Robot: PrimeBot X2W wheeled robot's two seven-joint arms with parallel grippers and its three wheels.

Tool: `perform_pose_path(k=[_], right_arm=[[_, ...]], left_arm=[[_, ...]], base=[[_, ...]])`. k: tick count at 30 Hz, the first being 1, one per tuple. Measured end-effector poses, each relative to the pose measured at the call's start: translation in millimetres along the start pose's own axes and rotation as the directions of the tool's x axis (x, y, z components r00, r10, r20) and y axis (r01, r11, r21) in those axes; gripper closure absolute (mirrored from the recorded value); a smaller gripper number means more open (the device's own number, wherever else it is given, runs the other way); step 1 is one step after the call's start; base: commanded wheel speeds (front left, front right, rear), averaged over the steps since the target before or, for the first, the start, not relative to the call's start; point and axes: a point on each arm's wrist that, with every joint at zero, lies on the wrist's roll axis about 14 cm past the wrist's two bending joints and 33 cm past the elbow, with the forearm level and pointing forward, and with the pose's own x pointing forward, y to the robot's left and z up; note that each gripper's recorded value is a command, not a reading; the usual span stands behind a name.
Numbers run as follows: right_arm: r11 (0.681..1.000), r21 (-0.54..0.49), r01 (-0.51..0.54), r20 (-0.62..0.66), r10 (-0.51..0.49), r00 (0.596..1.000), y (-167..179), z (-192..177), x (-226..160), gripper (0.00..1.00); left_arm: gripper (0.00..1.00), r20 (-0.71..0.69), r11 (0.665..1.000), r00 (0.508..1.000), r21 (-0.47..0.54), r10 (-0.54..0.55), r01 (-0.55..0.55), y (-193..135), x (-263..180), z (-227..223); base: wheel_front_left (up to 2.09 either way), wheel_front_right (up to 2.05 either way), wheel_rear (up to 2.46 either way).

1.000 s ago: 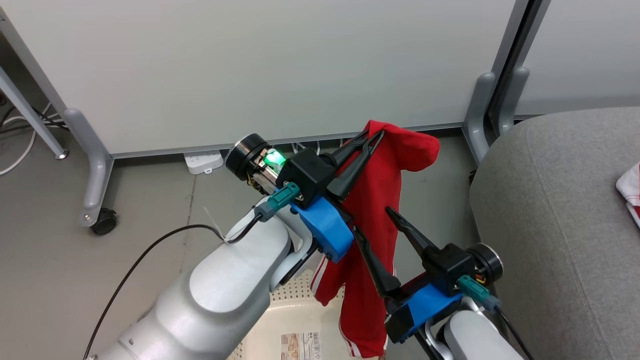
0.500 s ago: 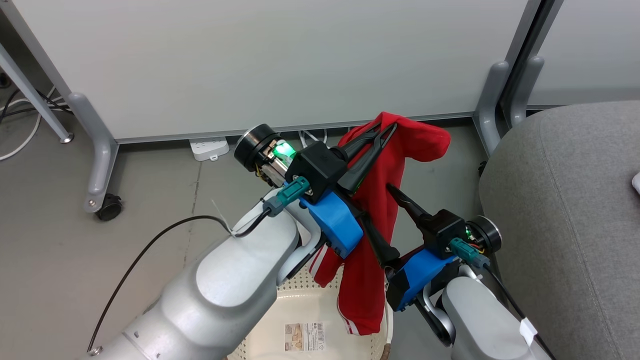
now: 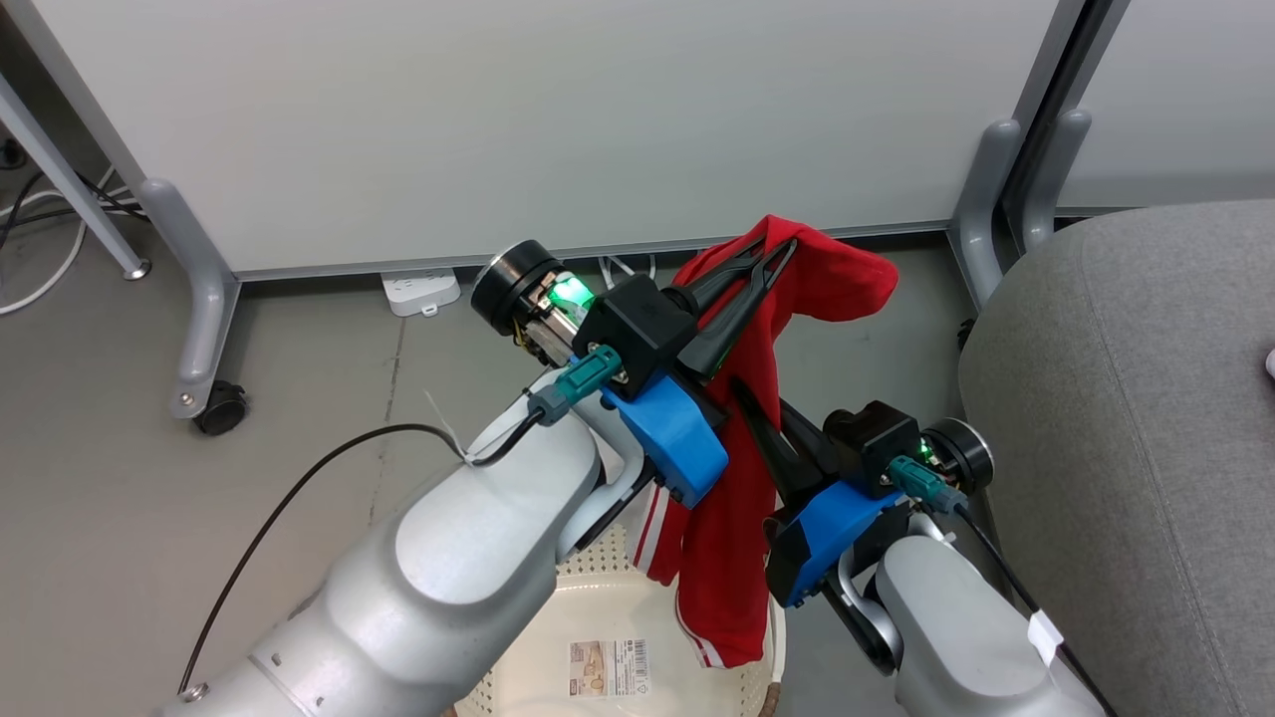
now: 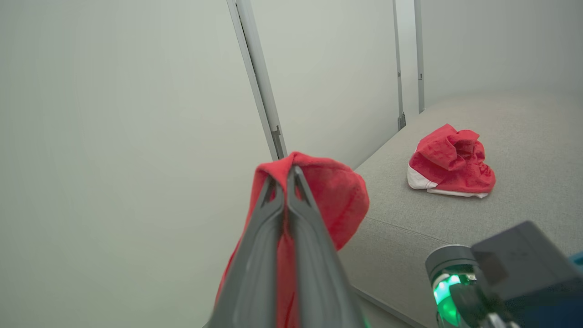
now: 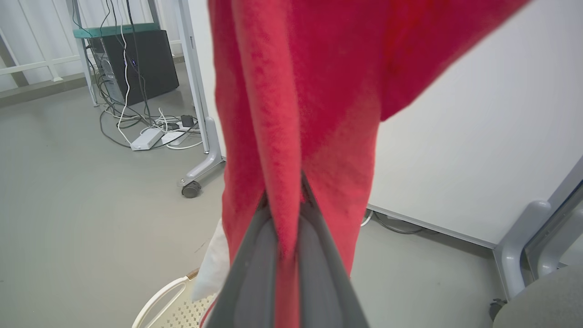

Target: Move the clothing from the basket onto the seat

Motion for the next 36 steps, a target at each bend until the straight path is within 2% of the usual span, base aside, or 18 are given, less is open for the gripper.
perform_pose_path(k=[15,16,17,29,36], right_arm=[[1.000,0.002,0.006,-0.002,-0.006,1.000,-1.9,-1.1,-0.7,1.00],[1.000,0.003,0.006,-0.003,-0.006,1.000,-2.1,-1.4,-0.7,1.00],[1.000,0.005,0.007,-0.002,-0.007,1.000,-2.2,-1.5,-0.7,1.00],[0.999,0.027,0.023,0.004,-0.023,1.000,-6.5,-0.2,-2.4,1.00],[0.997,0.045,0.067,0.017,-0.068,0.998,-20.4,3.0,-7.0,1.00]], left_arm=[[1.00,-0.006,1.000,1.000,-0.006,-0.001,0.001,-0.3,1.0,-3.6],[0.90,-0.008,1.000,1.000,-0.007,0.000,0.000,-0.1,1.0,-4.3],[0.00,-0.010,1.000,1.000,-0.010,-0.001,0.001,-0.1,1.0,-5.1],[0.00,-0.027,1.000,1.000,-0.012,-0.001,0.001,-0.7,2.0,-11.6],[0.00,-0.031,1.000,0.999,-0.014,-0.010,0.009,-3.3,5.5,-15.4]], base=[[0.00,0.00,0.00],[0.00,0.00,0.00],[0.00,0.00,0.00],[0.00,0.00,0.00],[0.00,0.00,0.00]])
